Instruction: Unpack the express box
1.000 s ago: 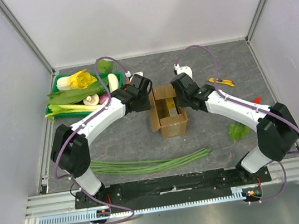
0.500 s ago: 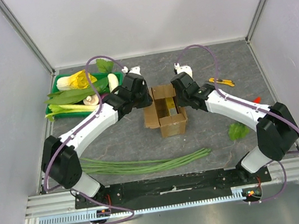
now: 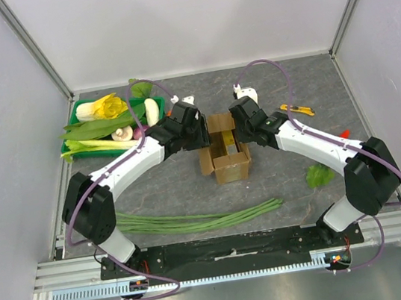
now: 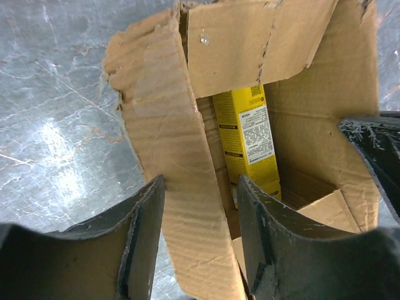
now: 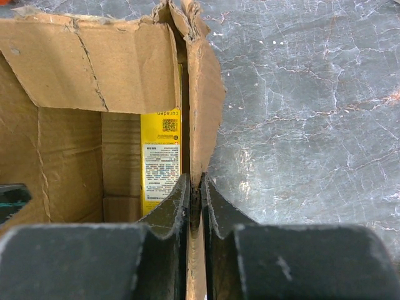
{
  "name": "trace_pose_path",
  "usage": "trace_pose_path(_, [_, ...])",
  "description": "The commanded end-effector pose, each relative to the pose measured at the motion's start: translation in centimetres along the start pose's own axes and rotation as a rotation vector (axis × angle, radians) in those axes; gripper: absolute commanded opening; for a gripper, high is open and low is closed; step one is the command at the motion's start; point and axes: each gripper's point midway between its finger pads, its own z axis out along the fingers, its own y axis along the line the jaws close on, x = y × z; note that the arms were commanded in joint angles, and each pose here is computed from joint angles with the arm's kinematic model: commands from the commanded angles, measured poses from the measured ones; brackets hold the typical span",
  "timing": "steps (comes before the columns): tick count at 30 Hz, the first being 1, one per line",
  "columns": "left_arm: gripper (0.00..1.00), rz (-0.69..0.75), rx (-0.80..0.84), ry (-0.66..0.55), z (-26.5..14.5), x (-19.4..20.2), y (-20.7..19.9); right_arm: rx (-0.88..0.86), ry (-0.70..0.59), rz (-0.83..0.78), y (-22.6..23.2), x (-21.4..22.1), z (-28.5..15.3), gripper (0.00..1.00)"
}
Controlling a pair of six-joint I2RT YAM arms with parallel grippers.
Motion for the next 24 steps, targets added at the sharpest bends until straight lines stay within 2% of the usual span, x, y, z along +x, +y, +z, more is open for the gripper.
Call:
trace_pose_path(1, [0.5, -0.013, 0.056, 0.067, 0.6, 0.9, -1.3, -0.064, -0.05, 0.012, 1.3, -2.1, -1.2, 0.15])
trace_pose_path(3, [0.42, -0.017, 0.065, 0.079, 1.0, 1.1, -1.5, -0.076, -0.059, 0.004, 1.4, -2.5, -1.5, 0.17])
trace_pose_path(4, [0.32, -0.019, 0.066, 0.076, 1.1, 1.1, -1.5, -0.09, -0.065, -0.009, 1.6, -2.6, -1.8, 0.18])
trace_pose_path(5, [0.27, -0.019, 0.068, 0.074, 1.0, 1.0, -1.6, -0.097, -0.068, -0.012, 1.6, -2.8, -1.9, 0.19])
trace_pose_path(6, [0.17, -0.017, 0.071, 0.07, 1.0, 0.8, -1.7, -0.104, -0.074, -0.016, 1.7, -2.9, -2.1, 0.22])
trace_pose_path(8, [0.08, 0.01, 0.075, 0.058, 0.8, 0.3, -1.9, -0.122, -0.085, -0.024, 1.8, -3.4, -2.7, 0.27])
trace_pose_path(9, [0.02, 0.021, 0.069, 0.052, 0.8, 0.0, -1.8, -0.125, -0.087, -0.03, 1.9, -3.6, -3.1, 0.33])
trace_pose_path(15, [0.02, 0.244, 0.109, 0.014, -1.0, -2.9, -3.0, -0.114, -0.172, -0.064, 1.0, -6.5, -6.2, 0.6])
trace_pose_path(19, [0.02, 0.451, 0.159, 0.058, -1.8, -3.1, -3.4, -0.103, -0.231, -0.134, 0.3, -8.3, -7.8, 0.72])
trace_pose_path(21, [0.02, 0.499, 0.172, 0.097, -1.8, -2.6, -3.3, -0.136, -0.237, -0.222, 0.8, -8.5, -8.1, 0.8])
trace_pose_path(24, [0.03, 0.573, 0.216, 0.161, -1.3, -1.2, -3.2, -0.184, -0.212, -0.352, 1.4, -7.7, -7.5, 0.85])
